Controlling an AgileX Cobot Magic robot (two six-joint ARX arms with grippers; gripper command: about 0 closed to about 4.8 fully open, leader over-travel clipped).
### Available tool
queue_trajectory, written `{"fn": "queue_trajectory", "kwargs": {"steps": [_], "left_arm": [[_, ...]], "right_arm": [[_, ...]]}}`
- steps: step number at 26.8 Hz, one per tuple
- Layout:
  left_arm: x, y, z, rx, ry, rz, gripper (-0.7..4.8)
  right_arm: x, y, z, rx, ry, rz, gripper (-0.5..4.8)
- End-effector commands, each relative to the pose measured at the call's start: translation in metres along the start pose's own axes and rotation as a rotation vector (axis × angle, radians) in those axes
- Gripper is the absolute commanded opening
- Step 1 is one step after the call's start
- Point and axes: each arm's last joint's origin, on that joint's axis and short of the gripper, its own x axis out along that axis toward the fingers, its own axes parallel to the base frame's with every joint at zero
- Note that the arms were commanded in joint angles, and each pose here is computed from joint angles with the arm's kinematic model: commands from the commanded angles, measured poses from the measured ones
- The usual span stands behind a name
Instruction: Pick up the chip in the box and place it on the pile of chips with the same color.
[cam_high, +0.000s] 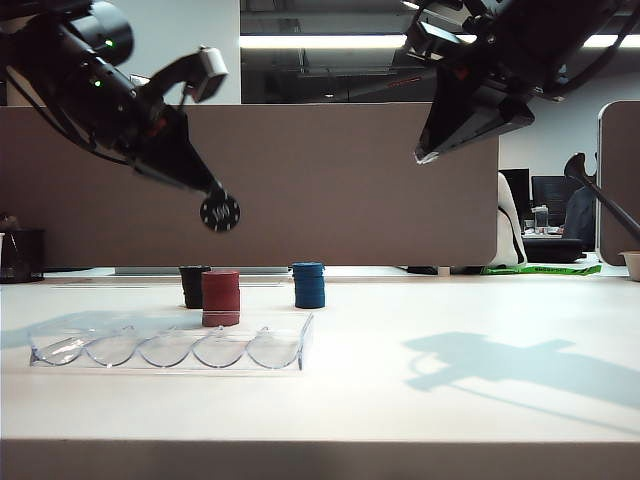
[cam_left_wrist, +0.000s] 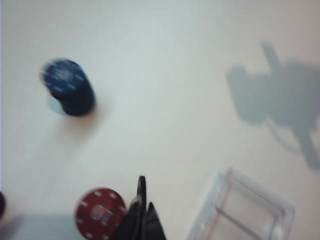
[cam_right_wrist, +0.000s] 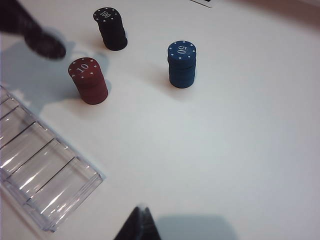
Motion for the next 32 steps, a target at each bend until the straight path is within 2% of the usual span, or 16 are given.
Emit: {"fn": "queue_trajectory", "kwargs": {"steps": [1,5,7,8,11,14,16,20,26,32], "left_arm": [[-0.016,0.02,0.01,-0.164,-0.19,0.025,-0.05],[-0.035,0.039,0.013,-0.32,-0.309,0.09,-0.05],[-0.043,0.048,0.01,-0.434,-0.348,0.128,-0.05],[-0.049,0.059,0.004,-0.595,-0.375,0.179,-0.05],[-0.055,0.075,-0.01,-0.82,-0.423,0.189,-0.05],[-0.053,0.089,-0.021,-0.943,-0.466,0.145,-0.05],[-0.045,0.099,-0.028,-0.983,-0.492,0.099,-0.05],[-0.029,0.112,-0.037,-1.006,-0.528,-0.01,-0.05],[-0.007,0.124,-0.058,-1.043,-0.5,-0.077,-0.05],[0.007,0.131,-0.075,-1.013,-0.482,-0.145,-0.05]], "right_arm": [[-0.001,0.0,0.002,-0.003,-0.015,0.0,-0.06],[-0.001,0.0,0.002,-0.003,-0.016,0.0,-0.06],[-0.001,0.0,0.002,-0.003,-0.016,0.0,-0.06],[-0.001,0.0,0.002,-0.004,-0.018,0.0,-0.06],[0.0,0.0,0.003,-0.004,-0.029,-0.001,-0.06],[0.0,0.0,0.004,-0.005,-0.035,-0.001,-0.06],[0.0,0.0,0.004,-0.005,-0.036,-0.001,-0.06],[0.0,0.0,0.005,-0.005,-0.043,-0.005,-0.06],[0.002,0.0,0.004,-0.005,-0.035,-0.005,-0.06],[0.002,0.0,0.003,-0.005,-0.031,-0.004,-0.06]]}}
